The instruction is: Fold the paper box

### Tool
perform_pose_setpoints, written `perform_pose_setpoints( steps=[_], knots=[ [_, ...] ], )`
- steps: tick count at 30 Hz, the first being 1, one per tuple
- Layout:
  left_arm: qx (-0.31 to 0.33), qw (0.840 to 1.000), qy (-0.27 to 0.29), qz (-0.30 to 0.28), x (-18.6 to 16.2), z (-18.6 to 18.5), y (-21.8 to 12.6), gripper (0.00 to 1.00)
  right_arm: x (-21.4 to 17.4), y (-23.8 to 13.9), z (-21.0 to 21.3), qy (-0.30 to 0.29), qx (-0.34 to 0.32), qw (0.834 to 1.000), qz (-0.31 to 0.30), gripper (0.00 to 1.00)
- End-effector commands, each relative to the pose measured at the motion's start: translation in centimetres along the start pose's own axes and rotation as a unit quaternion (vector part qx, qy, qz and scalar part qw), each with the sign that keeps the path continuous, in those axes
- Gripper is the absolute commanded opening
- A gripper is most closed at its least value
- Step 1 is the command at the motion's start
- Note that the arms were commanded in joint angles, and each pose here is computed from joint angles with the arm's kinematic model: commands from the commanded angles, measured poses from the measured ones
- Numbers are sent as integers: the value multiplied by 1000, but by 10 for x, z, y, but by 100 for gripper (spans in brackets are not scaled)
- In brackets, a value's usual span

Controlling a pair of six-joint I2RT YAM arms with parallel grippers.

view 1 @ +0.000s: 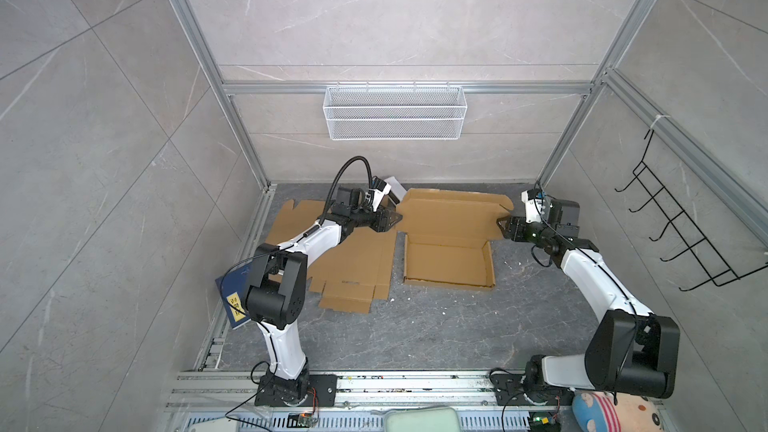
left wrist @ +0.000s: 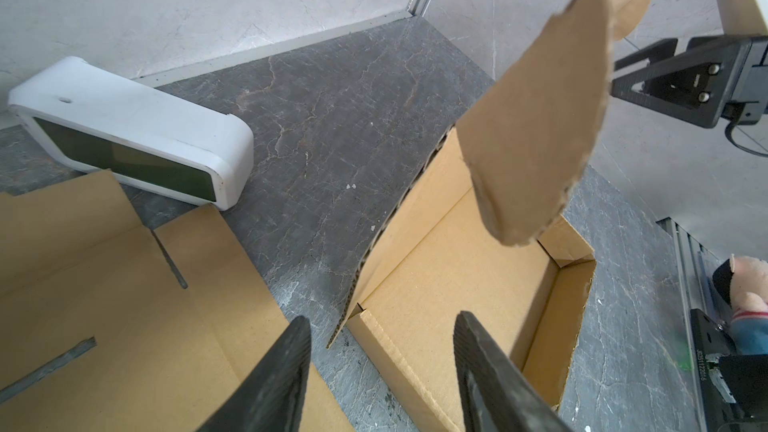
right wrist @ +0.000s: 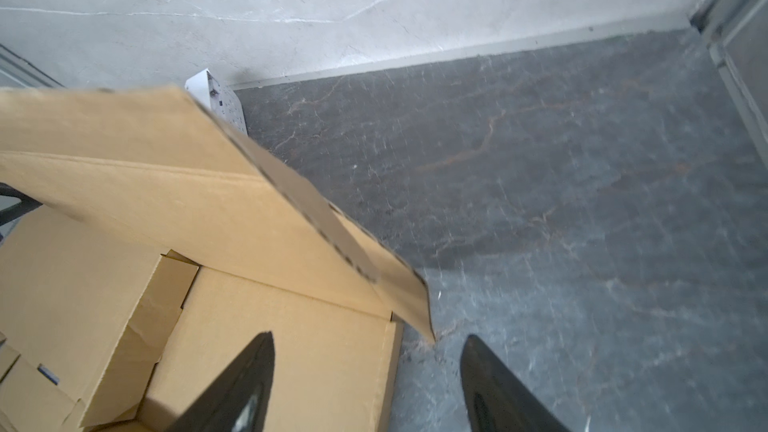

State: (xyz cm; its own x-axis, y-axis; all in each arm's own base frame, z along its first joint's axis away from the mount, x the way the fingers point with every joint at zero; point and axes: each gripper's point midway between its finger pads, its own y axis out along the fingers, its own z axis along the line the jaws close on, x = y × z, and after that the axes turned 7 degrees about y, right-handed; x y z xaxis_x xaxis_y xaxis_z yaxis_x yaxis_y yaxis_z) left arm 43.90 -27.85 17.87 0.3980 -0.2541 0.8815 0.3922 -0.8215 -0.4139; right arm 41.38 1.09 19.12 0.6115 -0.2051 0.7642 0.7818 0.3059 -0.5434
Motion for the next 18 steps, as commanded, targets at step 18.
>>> perform_pose_setpoints(
  steps=[18],
  knots=[
    [-5,999,25,-25,14,-7,21,38,1,4,26,-39,63,997,-5,48]
  ],
)
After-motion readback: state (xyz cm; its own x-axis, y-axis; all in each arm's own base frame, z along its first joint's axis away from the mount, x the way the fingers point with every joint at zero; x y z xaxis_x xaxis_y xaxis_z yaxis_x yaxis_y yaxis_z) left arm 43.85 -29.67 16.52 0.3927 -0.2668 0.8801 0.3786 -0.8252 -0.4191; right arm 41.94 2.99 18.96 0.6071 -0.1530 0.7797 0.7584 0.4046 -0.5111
